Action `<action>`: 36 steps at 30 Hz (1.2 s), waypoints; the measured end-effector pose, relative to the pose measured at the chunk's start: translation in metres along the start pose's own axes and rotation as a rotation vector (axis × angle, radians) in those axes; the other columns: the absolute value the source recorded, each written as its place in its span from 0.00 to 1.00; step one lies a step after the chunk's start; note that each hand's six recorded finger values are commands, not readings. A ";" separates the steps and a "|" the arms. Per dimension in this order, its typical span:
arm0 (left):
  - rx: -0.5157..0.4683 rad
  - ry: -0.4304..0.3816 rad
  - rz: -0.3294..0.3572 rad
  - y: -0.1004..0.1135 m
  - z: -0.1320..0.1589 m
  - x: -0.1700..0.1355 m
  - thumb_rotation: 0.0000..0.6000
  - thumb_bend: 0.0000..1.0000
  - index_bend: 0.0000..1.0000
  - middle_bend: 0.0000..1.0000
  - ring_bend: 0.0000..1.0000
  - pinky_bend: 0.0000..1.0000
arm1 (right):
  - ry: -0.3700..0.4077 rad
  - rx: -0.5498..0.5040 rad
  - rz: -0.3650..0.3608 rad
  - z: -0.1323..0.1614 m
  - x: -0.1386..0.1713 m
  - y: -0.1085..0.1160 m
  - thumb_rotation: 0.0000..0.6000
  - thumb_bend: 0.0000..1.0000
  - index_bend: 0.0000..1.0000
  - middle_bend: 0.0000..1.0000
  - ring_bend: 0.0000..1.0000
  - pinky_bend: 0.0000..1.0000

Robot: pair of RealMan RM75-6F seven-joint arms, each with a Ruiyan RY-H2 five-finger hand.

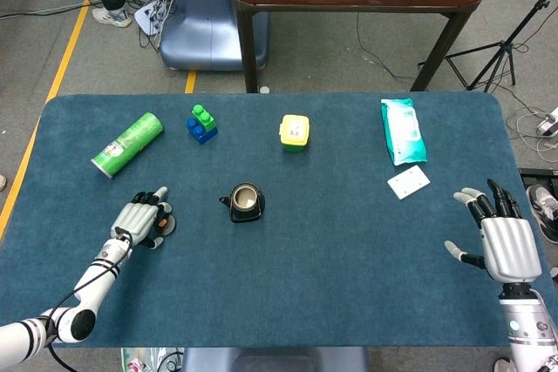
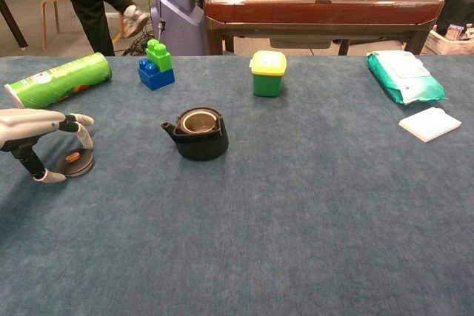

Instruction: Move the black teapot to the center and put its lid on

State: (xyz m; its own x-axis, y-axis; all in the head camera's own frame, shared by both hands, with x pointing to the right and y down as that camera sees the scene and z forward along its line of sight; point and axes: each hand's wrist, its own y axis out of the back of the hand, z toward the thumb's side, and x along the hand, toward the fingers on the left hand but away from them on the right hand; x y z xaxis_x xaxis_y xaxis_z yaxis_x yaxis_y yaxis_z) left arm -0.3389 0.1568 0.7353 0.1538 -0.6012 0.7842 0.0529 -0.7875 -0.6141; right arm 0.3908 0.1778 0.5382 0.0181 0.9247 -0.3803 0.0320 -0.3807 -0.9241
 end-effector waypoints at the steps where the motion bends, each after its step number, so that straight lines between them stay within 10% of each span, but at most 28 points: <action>1: -0.001 0.000 -0.001 0.000 0.001 0.000 1.00 0.25 0.26 0.00 0.00 0.00 | -0.001 -0.001 0.000 0.000 0.000 0.000 1.00 0.10 0.26 0.24 0.04 0.10; 36: -0.019 0.019 0.028 0.004 -0.005 0.008 1.00 0.25 0.40 0.00 0.00 0.00 | -0.022 -0.018 -0.011 -0.010 0.003 0.002 1.00 0.10 0.27 0.24 0.04 0.10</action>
State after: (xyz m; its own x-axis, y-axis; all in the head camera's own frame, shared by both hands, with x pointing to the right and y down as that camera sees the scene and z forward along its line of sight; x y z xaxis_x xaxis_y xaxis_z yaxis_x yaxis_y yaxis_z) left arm -0.3426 0.1482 0.7399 0.1363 -0.6256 0.7682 0.0303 -0.7724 -0.6344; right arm 0.4004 0.1795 0.5354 -0.0039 0.9287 -0.3709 0.0500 -0.3703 -0.9276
